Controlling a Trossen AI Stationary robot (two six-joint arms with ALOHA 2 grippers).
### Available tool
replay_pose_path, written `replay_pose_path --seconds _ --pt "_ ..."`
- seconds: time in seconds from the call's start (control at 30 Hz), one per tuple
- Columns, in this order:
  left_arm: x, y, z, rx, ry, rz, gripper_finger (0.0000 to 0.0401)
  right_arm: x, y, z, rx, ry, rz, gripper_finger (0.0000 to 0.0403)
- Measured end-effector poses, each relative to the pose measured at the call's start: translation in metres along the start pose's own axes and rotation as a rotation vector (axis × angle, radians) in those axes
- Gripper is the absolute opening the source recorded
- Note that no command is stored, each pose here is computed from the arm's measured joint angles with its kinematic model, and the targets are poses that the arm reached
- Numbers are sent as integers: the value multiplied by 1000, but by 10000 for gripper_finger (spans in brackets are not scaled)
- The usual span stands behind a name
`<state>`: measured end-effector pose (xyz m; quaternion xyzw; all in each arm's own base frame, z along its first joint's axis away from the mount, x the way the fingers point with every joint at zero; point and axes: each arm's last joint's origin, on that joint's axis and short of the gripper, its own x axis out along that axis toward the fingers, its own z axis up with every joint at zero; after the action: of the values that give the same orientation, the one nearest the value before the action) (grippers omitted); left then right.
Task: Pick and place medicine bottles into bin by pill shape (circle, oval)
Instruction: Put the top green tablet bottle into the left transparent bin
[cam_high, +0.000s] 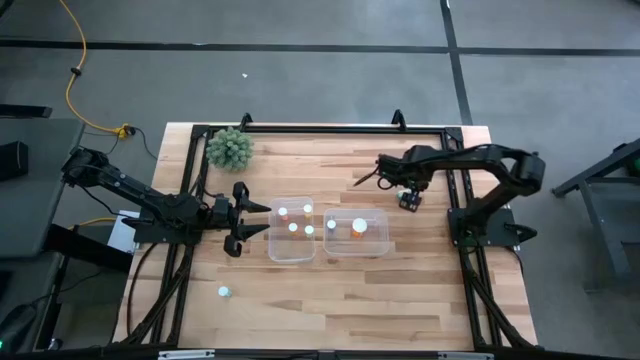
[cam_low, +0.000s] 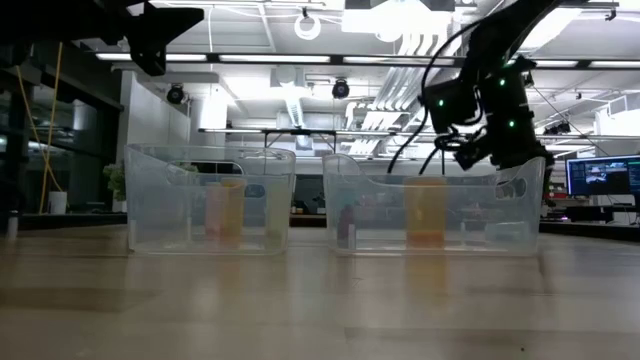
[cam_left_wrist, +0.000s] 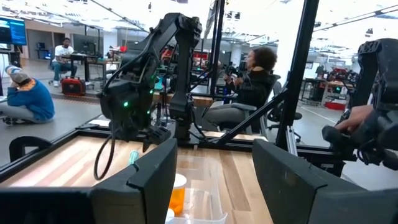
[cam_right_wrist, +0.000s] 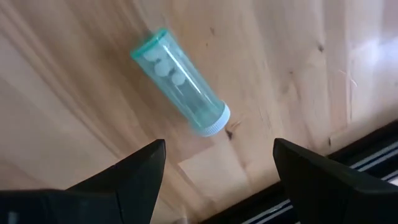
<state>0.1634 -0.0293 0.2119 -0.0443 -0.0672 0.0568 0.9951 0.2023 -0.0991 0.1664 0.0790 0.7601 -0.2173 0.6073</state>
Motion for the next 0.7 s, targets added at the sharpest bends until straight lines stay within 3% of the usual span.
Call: replay_pose_path --seconds 0.43,0.7 --pt "0 0 -1 13 14 1 200 21 4 17 -229 36 -53 291" --pt "0 0 -2 14 17 1 200 38 8 23 -278 129 -51 291"
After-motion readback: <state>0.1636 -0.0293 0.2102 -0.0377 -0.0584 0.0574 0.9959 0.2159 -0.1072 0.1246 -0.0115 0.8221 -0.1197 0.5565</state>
